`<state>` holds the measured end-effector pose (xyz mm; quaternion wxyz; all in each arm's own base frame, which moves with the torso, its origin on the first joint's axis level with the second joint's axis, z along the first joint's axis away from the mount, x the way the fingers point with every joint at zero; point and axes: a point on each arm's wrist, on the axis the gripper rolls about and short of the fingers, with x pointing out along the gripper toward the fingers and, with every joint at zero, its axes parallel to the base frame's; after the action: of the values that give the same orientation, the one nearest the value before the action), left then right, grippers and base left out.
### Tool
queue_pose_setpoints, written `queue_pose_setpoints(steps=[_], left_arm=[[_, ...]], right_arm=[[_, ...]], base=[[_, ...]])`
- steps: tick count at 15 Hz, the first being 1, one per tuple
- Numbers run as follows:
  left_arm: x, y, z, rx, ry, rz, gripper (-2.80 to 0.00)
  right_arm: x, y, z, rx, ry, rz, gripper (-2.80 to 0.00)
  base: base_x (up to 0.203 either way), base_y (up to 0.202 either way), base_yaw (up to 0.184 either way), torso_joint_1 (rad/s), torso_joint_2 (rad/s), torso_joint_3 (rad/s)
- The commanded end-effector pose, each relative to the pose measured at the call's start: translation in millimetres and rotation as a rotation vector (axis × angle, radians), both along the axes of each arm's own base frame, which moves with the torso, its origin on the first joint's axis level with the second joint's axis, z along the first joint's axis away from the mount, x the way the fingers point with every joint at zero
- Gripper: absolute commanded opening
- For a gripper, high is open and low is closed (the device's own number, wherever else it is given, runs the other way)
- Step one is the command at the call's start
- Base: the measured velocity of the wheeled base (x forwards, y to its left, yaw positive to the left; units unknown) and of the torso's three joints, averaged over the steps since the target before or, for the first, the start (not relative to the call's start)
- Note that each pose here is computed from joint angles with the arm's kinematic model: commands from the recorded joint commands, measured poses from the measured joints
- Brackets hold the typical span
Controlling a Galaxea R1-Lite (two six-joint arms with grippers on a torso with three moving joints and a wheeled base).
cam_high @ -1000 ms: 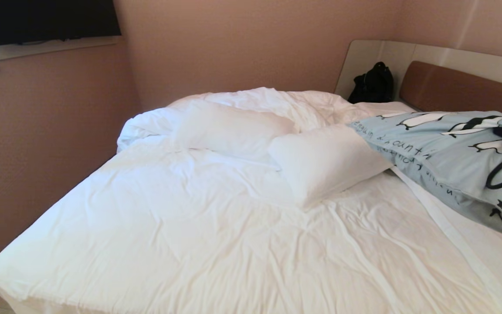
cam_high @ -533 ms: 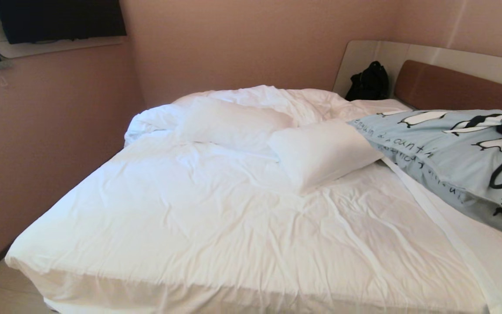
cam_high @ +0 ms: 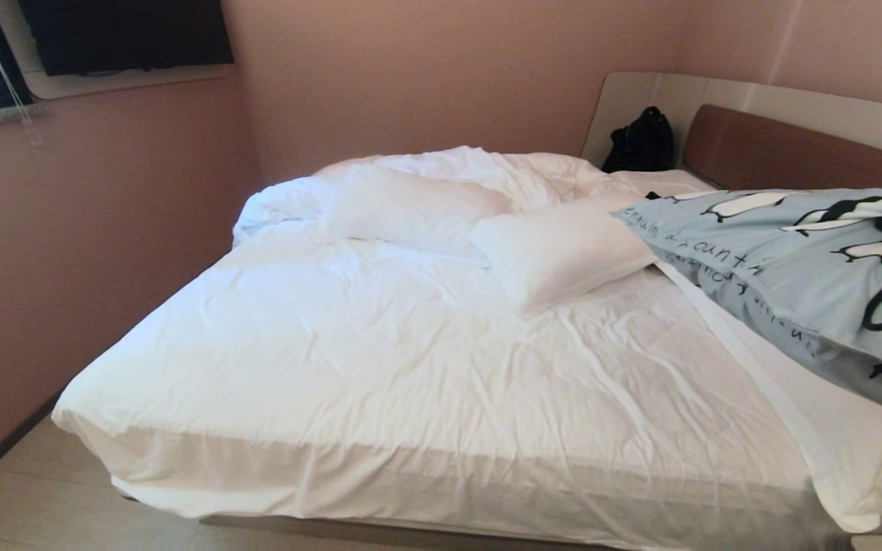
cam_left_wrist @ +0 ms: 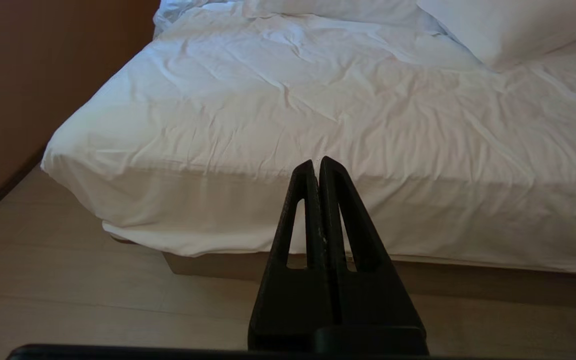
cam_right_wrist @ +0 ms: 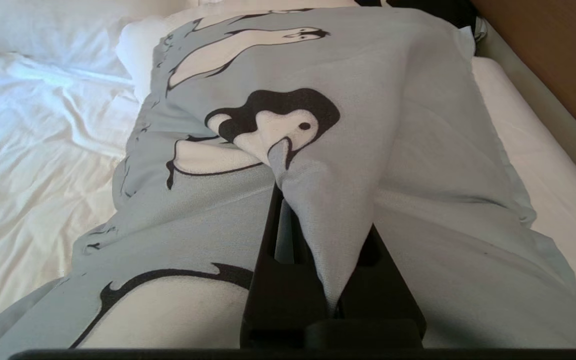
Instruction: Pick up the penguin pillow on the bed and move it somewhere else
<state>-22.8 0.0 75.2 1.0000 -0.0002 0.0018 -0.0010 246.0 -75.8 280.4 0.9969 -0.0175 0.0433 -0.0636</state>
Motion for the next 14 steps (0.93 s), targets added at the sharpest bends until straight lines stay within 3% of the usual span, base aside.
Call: queue_pose_setpoints(steps=[1, 9, 14], left_arm=[[0, 0, 0, 0.0, -0.001, -0.001, -2.8], [0, 0, 0, 0.0, -0.001, -0.001, -2.8], [0, 0, 0, 0.0, -0.001, -0.001, -2.8]], right_arm=[[0, 0, 0, -0.001, -0.003, 0.001, -2.8], [-11, 11, 10, -0.056, -0.03, -0.117, -2.8], [-43, 17, 24, -0.077, -0.091, -0.262, -2.8]], base=[[-0.139, 0.0, 0.003, -0.002, 0.0, 0.002], [-0.008, 0.0, 0.0, -0.003, 0.0, 0.001], [0.0, 0.0, 0.0, 0.0, 0.0, 0.0]])
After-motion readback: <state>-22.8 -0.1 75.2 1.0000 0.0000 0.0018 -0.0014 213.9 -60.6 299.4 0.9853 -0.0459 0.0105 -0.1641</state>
